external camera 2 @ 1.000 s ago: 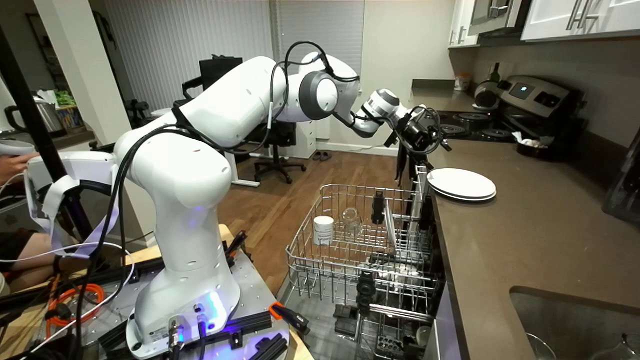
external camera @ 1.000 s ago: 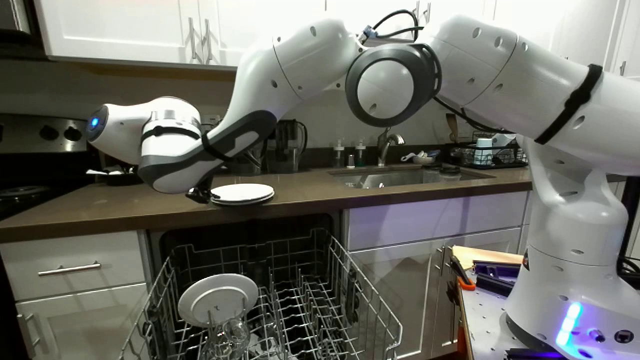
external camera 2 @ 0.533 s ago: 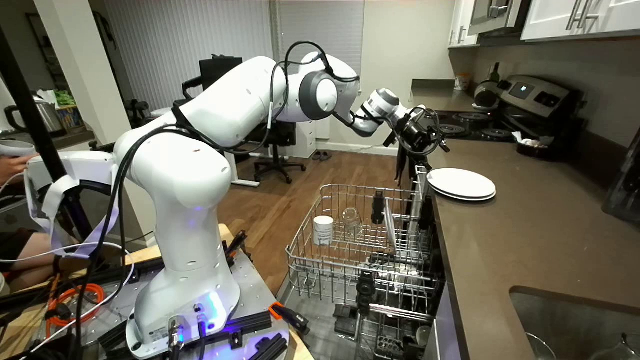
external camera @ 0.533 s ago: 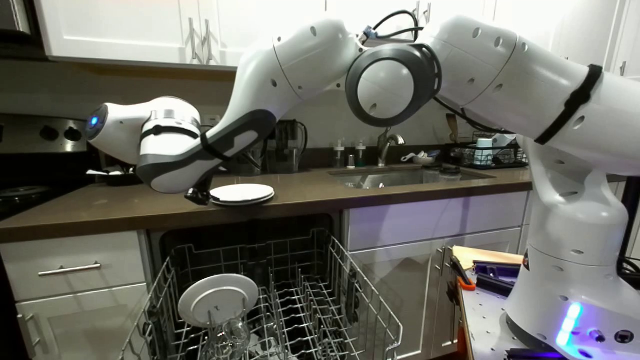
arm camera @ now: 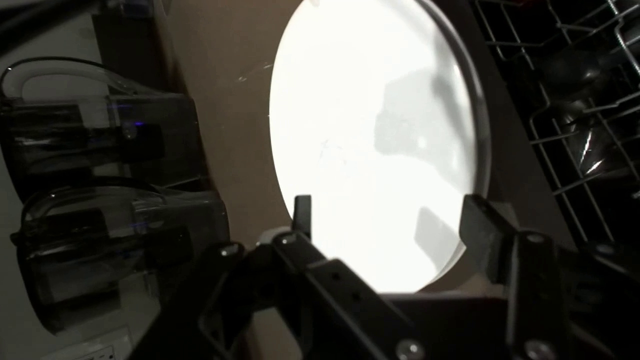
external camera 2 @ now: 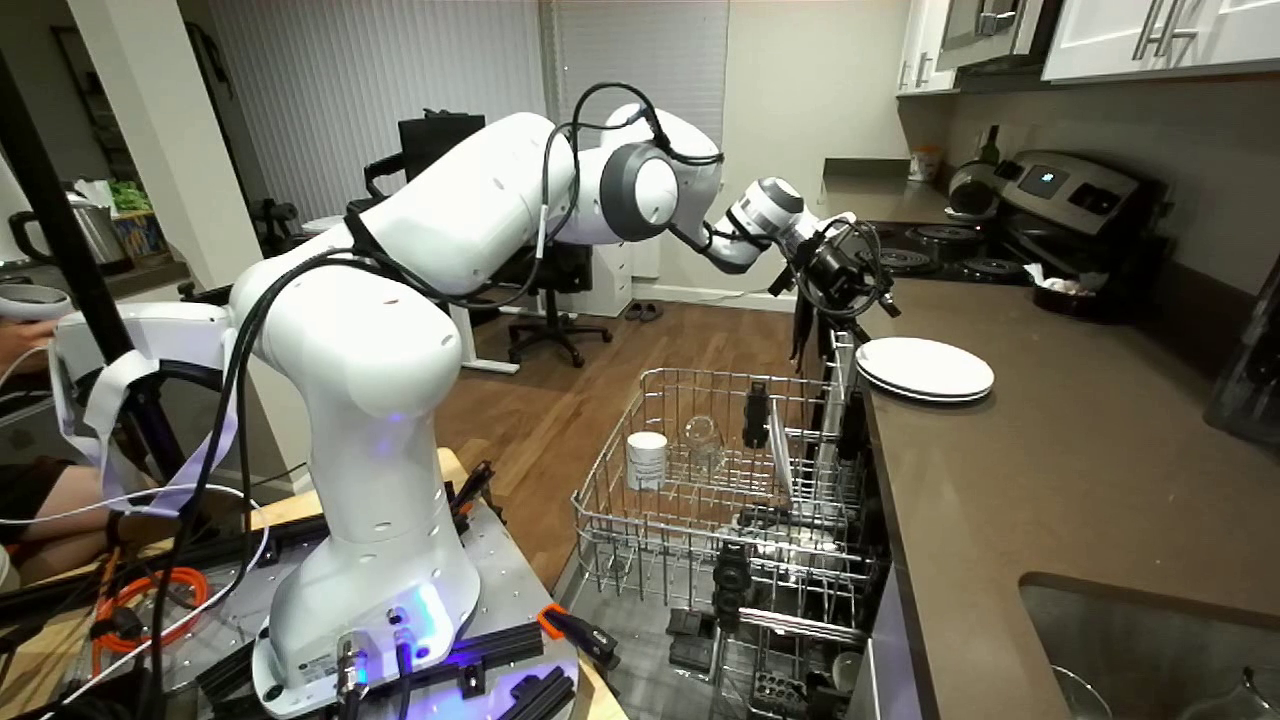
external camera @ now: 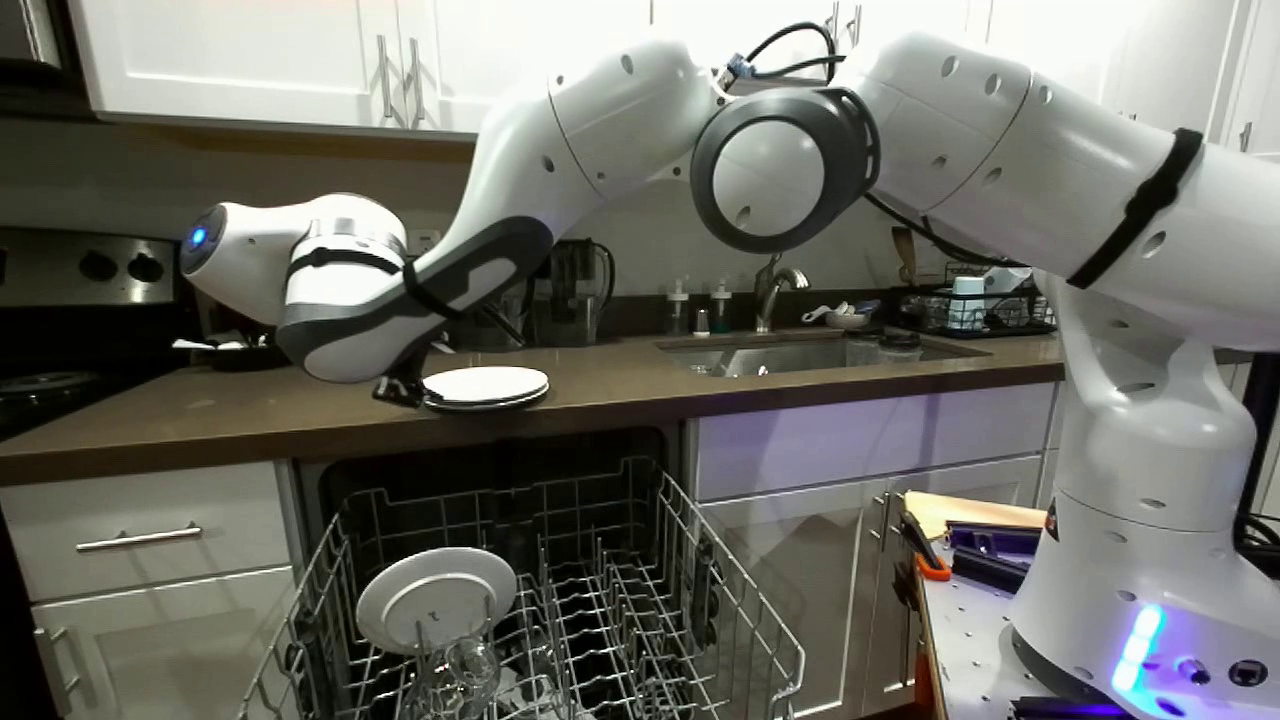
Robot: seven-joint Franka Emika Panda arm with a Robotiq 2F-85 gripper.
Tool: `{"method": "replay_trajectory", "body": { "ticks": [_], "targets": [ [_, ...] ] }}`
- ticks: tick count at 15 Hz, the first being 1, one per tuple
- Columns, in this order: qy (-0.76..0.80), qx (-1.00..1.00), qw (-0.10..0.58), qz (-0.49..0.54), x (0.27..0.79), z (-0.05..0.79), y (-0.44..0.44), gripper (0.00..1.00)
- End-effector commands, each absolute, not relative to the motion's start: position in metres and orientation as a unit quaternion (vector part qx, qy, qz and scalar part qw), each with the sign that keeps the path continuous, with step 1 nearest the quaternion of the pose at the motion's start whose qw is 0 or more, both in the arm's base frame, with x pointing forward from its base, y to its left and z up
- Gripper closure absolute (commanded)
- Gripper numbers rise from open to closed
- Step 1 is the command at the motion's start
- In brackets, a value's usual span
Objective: Put a plate from the counter in the dishwasher
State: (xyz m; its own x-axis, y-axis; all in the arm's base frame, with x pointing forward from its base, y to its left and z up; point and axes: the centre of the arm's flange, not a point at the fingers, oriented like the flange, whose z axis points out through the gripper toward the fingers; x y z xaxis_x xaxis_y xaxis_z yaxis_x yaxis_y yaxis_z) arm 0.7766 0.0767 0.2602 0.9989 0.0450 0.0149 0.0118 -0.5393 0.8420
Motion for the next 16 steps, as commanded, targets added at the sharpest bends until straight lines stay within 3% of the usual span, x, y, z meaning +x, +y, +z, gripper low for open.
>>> {"method": "replay_trajectory", "body": {
  "ticks": [1,5,7,8,10,16],
  "targets": [
    [0.004,0.889,0.456,0.031,0.7761,0.2668,0.07,0.17],
    [0.003,0.891,0.452,0.039,0.7778,0.2676,0.0678,0.12],
    [0.003,0.892,0.451,0.039,0.7775,0.2666,0.0664,0.23],
    [0.003,0.893,0.449,0.04,0.7772,0.2663,0.0658,0.22],
    [0.002,0.895,0.444,0.041,0.777,0.2654,0.0653,0.32],
    [-0.01,0.906,0.42,0.052,0.7772,0.2654,0.061,0.3]
  ]
}}
